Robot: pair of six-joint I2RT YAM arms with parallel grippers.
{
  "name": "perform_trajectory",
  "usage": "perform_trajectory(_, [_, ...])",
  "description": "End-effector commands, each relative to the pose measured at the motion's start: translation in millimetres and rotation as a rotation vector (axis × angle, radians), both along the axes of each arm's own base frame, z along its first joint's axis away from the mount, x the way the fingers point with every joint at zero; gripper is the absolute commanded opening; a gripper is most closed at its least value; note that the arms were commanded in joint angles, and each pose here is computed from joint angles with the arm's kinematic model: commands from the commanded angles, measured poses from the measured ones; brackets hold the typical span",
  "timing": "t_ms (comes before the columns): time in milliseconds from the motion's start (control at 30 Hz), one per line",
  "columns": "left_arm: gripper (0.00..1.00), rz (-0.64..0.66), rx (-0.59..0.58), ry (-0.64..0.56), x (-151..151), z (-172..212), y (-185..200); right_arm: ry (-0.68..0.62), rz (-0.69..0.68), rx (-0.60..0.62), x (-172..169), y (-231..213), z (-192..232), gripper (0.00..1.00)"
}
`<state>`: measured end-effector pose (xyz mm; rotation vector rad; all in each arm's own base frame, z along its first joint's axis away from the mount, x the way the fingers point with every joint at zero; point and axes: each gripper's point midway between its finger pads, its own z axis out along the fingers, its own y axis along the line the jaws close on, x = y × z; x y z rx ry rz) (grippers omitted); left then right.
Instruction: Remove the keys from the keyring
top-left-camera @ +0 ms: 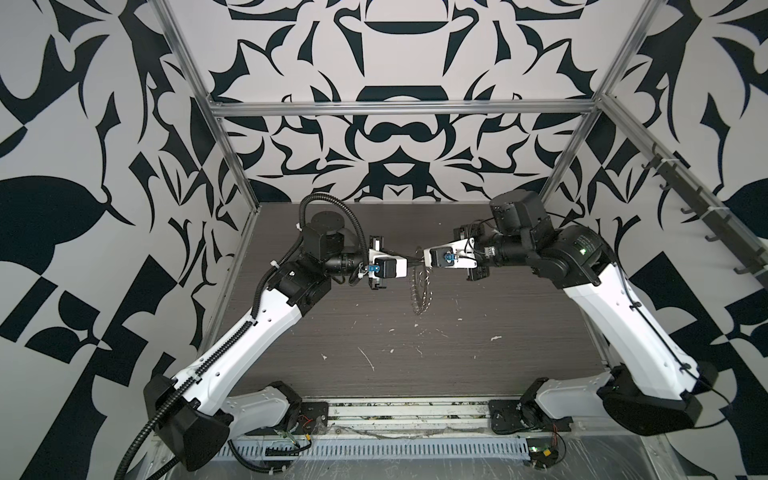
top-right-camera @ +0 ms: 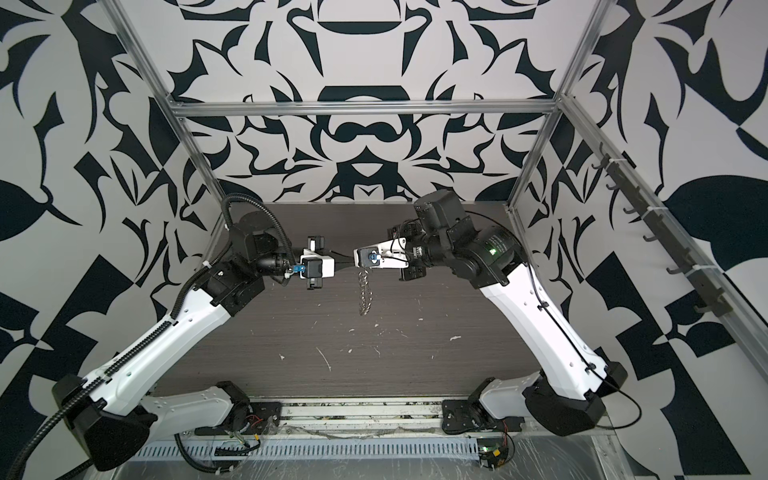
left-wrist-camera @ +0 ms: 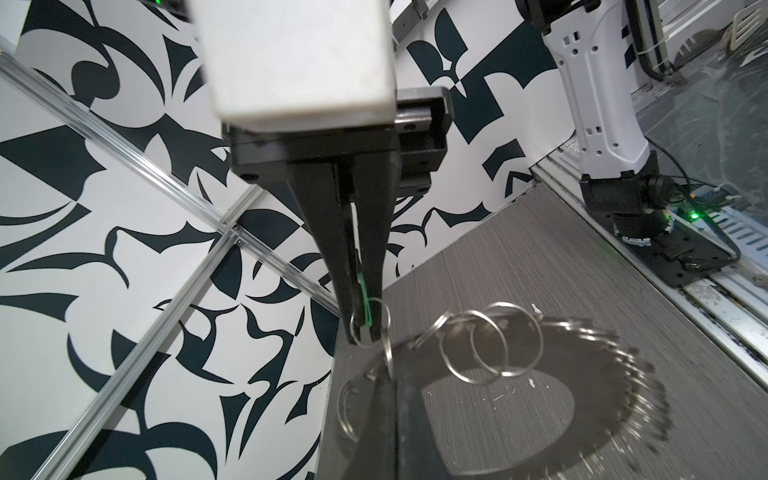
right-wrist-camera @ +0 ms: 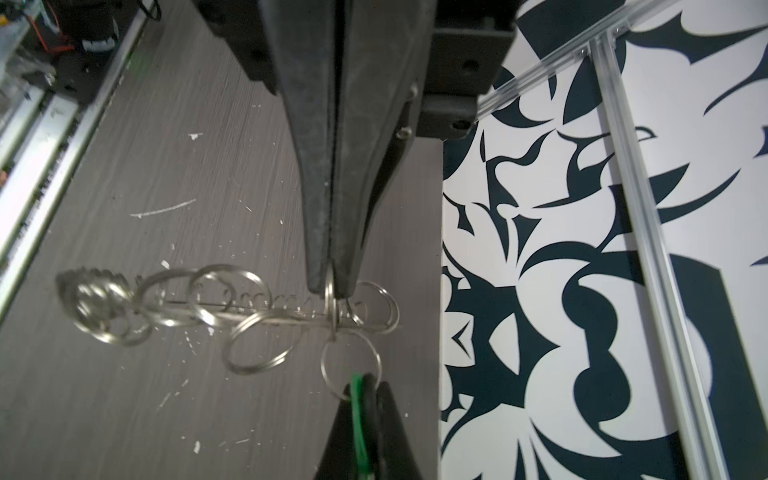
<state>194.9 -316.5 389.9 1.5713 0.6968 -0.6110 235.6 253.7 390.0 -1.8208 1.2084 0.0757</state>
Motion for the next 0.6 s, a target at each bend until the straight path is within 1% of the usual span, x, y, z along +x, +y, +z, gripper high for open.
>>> perform_trajectory(0, [0.0,-0.129,0.019,-0.004,-23.7,-3.1,2.5,-0.227,-0.068,0.006,23.7,-12.6,39.5,0.0])
perform_trajectory(167, [0.0,-0.144,0.002,-0.12,-22.0,-6.5,0.8,-0.135,-0.012,0.112,3.6,-1.3,67.8,0.0])
perform_trajectory(367, [0.0,-0.145,-0.001,-0.173,-19.0,-1.9,-0.8,-0.085,-0.018,0.116,-4.1,2.5,73.8,0.0])
perform_trajectory(567, [0.0,-0.136,0.001,-0.181,-16.4,2.2,-2.4,-0.071,-0.038,0.111,-4.8,8.9,75.1,0.0])
